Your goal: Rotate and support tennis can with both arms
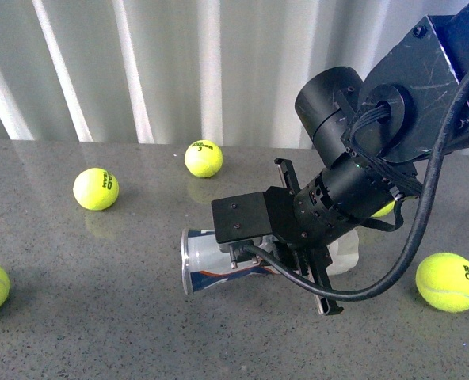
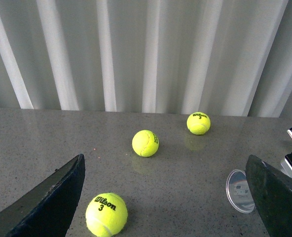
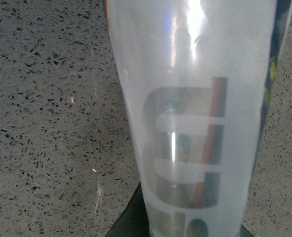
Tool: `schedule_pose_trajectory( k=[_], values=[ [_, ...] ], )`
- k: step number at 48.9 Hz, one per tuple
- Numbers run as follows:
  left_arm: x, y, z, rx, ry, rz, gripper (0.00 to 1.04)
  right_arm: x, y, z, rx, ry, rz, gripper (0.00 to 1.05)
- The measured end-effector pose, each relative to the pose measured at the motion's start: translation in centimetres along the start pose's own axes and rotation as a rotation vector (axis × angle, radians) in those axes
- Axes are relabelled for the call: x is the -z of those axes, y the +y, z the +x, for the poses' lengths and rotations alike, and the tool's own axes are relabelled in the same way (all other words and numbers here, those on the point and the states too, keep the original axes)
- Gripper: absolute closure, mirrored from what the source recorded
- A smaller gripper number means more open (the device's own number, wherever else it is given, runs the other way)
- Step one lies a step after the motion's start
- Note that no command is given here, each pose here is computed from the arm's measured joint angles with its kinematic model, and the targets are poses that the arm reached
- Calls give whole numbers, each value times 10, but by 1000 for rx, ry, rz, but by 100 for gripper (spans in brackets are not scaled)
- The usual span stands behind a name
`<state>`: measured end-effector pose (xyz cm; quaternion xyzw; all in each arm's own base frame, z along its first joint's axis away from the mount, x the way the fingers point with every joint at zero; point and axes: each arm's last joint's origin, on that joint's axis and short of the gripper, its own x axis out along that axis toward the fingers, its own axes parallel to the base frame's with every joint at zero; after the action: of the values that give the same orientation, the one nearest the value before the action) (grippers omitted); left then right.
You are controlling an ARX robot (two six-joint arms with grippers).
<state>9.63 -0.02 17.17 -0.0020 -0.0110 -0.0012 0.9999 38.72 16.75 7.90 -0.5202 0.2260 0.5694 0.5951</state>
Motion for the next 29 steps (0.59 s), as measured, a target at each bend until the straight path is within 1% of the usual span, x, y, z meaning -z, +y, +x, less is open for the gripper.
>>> schedule_pose_trajectory(
  k=[1, 7, 8, 10, 14, 17, 18, 19, 23, 27, 29],
  values=[
    [0, 0, 0, 0, 0, 0, 7, 0, 1, 0, -4, -2, 3, 91],
    [0, 0, 0, 0, 0, 0, 7, 2, 9, 2, -46, -8, 20, 74],
    [0, 0, 0, 0, 0, 0, 7, 2, 9, 2, -46, -10, 23, 73],
    [0, 0, 0, 0, 0, 0, 7, 2, 10, 3, -38, -18, 40, 66],
    [0, 0, 0, 0, 0, 0, 7, 3, 11, 3, -38, -20, 68, 57],
    [0, 0, 0, 0, 0, 0, 7, 4, 13, 4, -45, -23, 98, 46],
    [0, 0, 0, 0, 0, 0, 7, 4, 13, 4, -46, -24, 101, 44],
    [0, 0, 0, 0, 0, 0, 7, 4, 14, 4, -49, -25, 111, 39],
    [0, 0, 0, 0, 0, 0, 7, 6, 17, 4, -57, -29, 133, 25],
    [0, 0, 0, 0, 0, 0, 7, 8, 18, 2, -61, -40, 164, 7],
    [0, 0, 0, 0, 0, 0, 7, 9, 18, 0, -60, -43, 175, 5]
  ],
)
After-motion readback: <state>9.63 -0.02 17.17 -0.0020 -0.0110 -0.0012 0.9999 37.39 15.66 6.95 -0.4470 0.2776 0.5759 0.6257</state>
